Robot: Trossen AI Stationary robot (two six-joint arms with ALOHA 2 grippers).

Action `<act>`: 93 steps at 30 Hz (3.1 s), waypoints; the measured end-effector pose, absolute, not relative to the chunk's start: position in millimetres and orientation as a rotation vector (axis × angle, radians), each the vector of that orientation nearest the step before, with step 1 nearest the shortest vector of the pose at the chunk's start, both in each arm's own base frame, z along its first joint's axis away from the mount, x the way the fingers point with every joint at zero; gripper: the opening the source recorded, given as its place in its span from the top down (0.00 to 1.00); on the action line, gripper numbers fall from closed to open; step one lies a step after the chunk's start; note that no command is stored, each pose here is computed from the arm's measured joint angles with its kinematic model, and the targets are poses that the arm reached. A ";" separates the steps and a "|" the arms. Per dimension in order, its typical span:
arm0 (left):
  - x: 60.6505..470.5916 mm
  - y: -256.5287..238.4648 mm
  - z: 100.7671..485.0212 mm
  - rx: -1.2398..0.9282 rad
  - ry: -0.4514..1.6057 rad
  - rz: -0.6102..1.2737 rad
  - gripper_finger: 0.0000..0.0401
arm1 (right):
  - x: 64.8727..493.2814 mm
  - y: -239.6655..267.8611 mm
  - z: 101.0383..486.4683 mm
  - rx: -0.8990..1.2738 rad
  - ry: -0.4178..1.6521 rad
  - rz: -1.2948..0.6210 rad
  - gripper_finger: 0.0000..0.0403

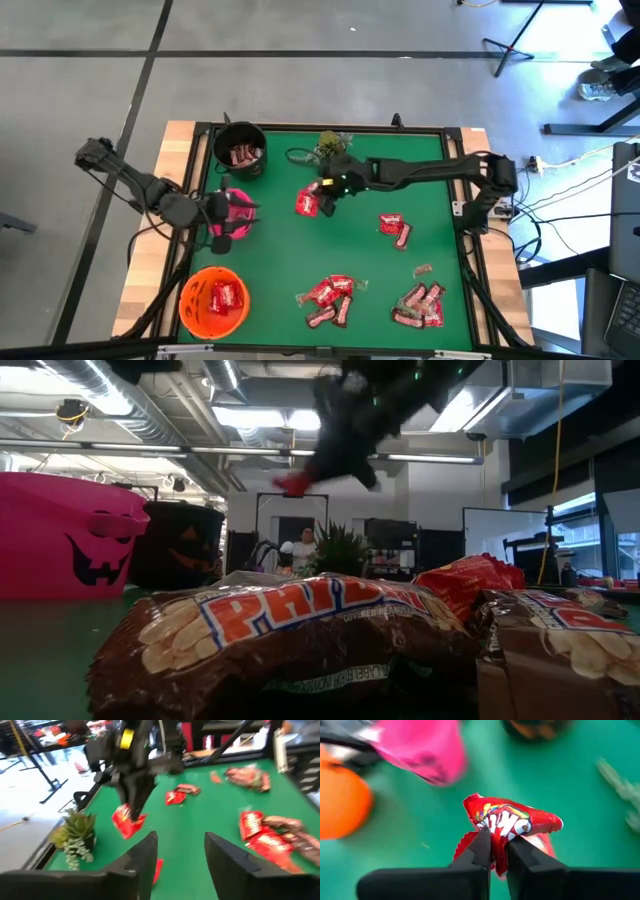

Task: Sort candy
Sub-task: Put the red candy into the orange bucket

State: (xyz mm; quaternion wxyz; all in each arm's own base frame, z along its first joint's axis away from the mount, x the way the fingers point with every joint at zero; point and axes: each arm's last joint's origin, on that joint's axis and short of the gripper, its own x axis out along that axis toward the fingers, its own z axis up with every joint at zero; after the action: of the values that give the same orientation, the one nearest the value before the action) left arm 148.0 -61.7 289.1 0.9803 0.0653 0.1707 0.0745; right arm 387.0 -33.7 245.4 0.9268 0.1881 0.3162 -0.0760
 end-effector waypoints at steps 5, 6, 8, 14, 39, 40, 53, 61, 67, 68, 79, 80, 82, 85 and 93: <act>170.1 -62.8 283.1 0.201 0.350 0.196 0.49 | 395.7 -6.3 266.5 0.325 0.470 0.022 0.90; 174.2 -63.0 282.7 0.214 0.345 0.201 0.47 | 396.8 -1.8 268.7 0.316 0.446 0.038 0.91; 181.7 -63.6 281.7 0.247 0.334 0.208 0.43 | 398.7 6.0 273.1 0.298 0.399 0.067 0.92; 196.7 -67.2 271.9 0.415 0.376 0.235 0.37 | 400.7 17.4 279.6 0.290 0.333 0.110 0.93; 236.9 -83.2 258.0 0.623 0.306 0.322 0.60 | 400.7 35.4 283.4 0.292 0.299 0.161 0.82; 236.9 -83.3 258.0 0.623 0.305 0.321 0.63 | 400.7 35.8 283.3 0.289 0.299 0.163 0.79; 217.7 -107.7 268.9 0.620 0.253 0.407 0.80 | 395.0 37.8 286.9 0.319 0.334 0.168 0.34; 167.0 -158.0 290.1 0.602 0.146 0.228 0.81 | 375.9 50.0 296.0 0.325 0.436 0.146 0.33; 110.9 -198.6 313.4 0.470 0.083 -0.047 0.81 | 373.2 65.4 296.9 0.306 0.432 0.163 0.34; 100.8 -203.7 316.9 0.432 0.078 -0.096 0.81 | 372.9 66.6 296.8 0.302 0.432 0.153 0.34; 26.2 -220.2 311.7 0.131 0.169 -0.415 0.81 | 373.3 65.2 297.0 0.299 0.427 0.144 0.34; 23.8 -218.7 308.3 0.098 0.198 -0.419 0.81 | 373.3 65.2 297.1 0.298 0.426 0.144 0.34; 21.1 -215.3 300.5 0.020 0.278 -0.426 0.81 | 373.3 65.4 297.1 0.298 0.425 0.144 0.34; 18.7 -208.3 287.2 -0.074 0.453 -0.440 0.81 | 373.3 65.2 297.1 0.298 0.425 0.144 0.34; 24.1 -188.3 263.2 -0.216 0.759 -0.263 0.80 | 373.9 64.3 298.1 0.293 0.408 0.112 0.34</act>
State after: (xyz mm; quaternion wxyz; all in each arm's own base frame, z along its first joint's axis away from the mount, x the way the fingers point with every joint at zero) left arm 24.1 -188.3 263.2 0.9147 -0.1051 0.3686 -0.1278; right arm 373.9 64.3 298.1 0.9671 0.1449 0.2016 0.0556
